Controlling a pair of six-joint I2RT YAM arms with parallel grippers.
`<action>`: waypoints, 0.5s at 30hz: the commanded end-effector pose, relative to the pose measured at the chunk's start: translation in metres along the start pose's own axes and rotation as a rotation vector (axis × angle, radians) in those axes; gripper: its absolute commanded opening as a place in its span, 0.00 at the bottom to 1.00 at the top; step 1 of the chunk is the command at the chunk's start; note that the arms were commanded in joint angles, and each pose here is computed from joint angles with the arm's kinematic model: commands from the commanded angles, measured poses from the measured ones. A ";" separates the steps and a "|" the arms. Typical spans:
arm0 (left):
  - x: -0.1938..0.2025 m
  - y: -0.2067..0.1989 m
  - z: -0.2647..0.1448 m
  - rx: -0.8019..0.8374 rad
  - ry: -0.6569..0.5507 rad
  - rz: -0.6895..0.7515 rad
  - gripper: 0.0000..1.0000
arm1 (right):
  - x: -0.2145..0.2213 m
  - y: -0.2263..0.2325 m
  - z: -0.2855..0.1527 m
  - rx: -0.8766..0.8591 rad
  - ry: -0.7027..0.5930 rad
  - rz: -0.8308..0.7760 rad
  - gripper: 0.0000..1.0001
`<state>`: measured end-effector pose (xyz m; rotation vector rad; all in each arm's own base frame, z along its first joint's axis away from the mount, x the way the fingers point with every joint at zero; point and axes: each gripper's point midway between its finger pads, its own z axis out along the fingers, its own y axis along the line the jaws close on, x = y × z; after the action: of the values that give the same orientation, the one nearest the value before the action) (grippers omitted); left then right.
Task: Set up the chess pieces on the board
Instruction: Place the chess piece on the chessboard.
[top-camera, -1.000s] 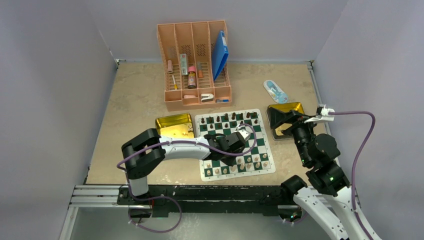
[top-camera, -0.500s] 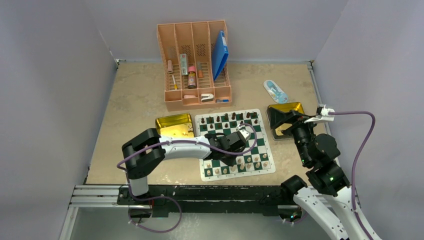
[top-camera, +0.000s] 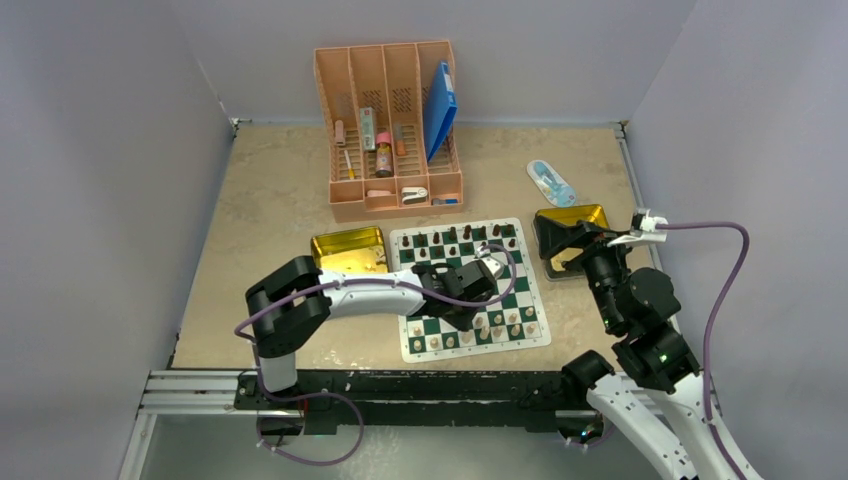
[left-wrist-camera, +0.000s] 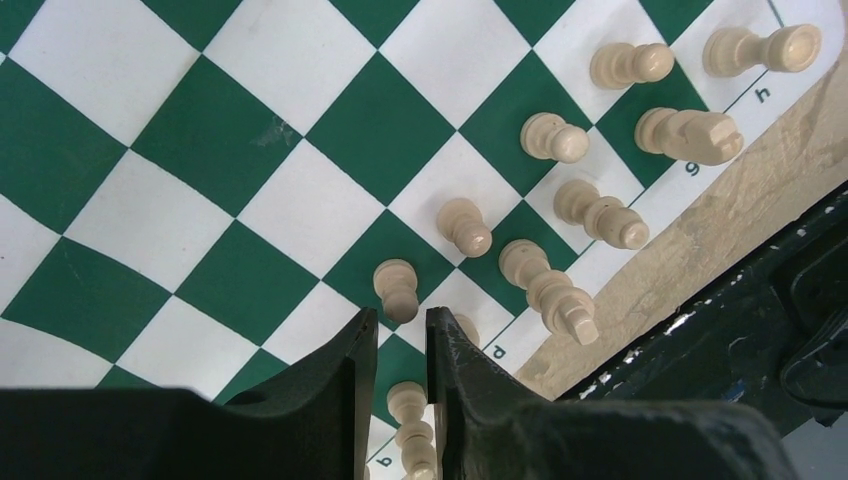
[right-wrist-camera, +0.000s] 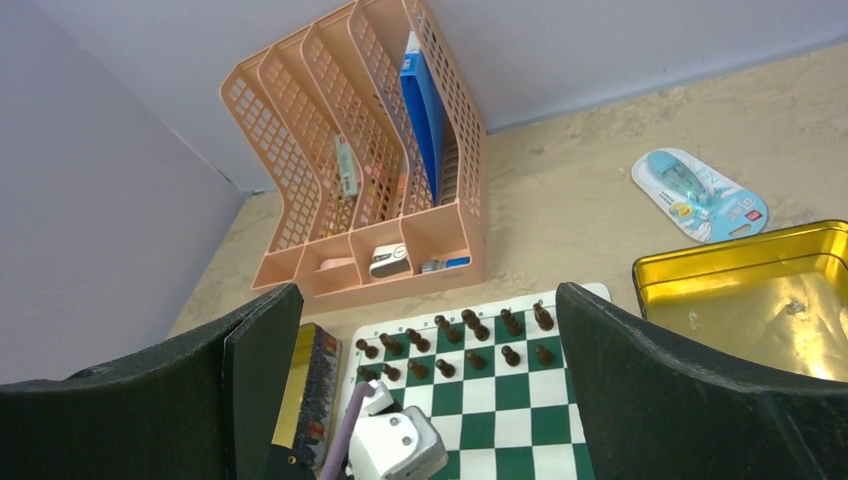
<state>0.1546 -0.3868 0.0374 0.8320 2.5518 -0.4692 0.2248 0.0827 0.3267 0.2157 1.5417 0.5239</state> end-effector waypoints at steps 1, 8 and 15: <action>-0.023 -0.012 -0.017 0.012 -0.055 -0.038 0.24 | -0.012 0.011 -0.003 -0.051 -0.029 0.018 0.98; -0.048 -0.002 -0.044 -0.041 -0.125 -0.097 0.31 | 0.006 0.027 -0.004 -0.137 0.071 -0.005 0.98; -0.075 0.029 -0.076 0.025 -0.189 -0.245 0.36 | 0.006 0.047 -0.005 -0.218 0.105 0.045 0.95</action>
<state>0.1785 -0.3767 0.0829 0.6476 2.5427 -0.4701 0.2171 0.1110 0.3143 0.0970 1.6194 0.6382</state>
